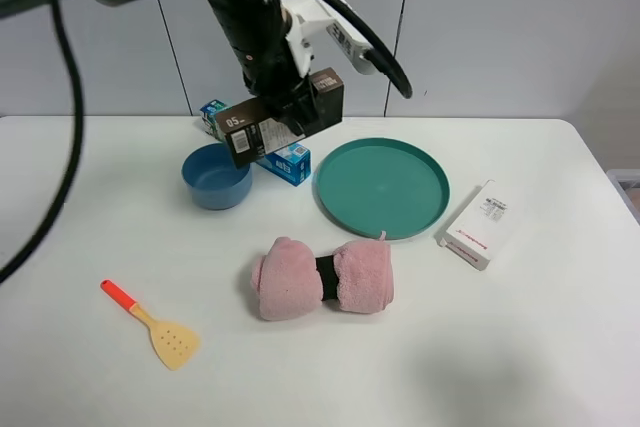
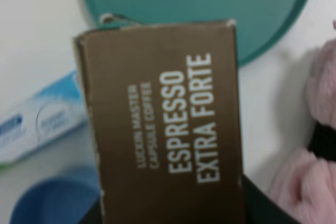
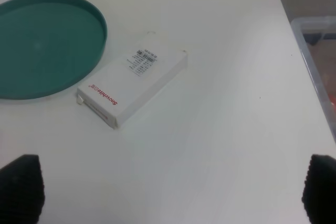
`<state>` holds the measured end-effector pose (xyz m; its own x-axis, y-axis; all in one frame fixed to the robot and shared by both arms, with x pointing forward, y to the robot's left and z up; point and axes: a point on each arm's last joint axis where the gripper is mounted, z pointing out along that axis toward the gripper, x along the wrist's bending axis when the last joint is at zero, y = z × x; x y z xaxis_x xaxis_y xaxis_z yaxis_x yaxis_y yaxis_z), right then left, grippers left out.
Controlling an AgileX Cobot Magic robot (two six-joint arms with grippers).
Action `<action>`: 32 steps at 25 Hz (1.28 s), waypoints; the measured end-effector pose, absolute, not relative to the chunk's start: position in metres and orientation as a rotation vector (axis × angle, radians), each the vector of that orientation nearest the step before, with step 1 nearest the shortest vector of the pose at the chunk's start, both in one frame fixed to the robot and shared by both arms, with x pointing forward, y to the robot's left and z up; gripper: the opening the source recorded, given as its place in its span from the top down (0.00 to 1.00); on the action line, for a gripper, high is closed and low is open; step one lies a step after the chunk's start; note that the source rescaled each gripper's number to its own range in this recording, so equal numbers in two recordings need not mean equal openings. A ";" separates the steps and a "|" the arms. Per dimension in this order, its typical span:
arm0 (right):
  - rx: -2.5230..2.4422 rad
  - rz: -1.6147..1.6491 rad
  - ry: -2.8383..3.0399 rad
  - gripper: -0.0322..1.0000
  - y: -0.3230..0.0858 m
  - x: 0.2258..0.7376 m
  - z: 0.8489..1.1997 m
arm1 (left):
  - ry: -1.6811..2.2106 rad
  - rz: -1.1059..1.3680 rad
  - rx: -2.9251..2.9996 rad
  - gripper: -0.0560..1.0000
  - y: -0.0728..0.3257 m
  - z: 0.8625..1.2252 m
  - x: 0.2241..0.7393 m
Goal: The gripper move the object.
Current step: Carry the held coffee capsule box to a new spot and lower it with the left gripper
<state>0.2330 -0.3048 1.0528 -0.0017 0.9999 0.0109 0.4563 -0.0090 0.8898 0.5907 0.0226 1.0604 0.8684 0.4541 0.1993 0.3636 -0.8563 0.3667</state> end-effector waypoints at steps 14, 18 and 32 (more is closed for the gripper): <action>1.556 0.957 1.548 0.00 -0.305 0.233 1.053 | 0.197 0.427 2.682 0.92 -0.018 0.995 0.617; 1.556 0.957 1.548 0.00 -0.305 0.233 1.053 | -0.058 0.464 2.730 0.92 -0.031 0.977 0.612; 1.556 0.957 1.548 0.00 -0.305 0.233 1.053 | -0.475 0.570 2.722 0.92 -0.048 0.945 0.612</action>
<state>0.2330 -0.3048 1.0528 -0.0017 0.9999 0.0109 0.4563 -0.0090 0.8898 0.6123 -0.0480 0.9453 0.8652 -0.2528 0.4331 -0.3802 -0.8938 0.2378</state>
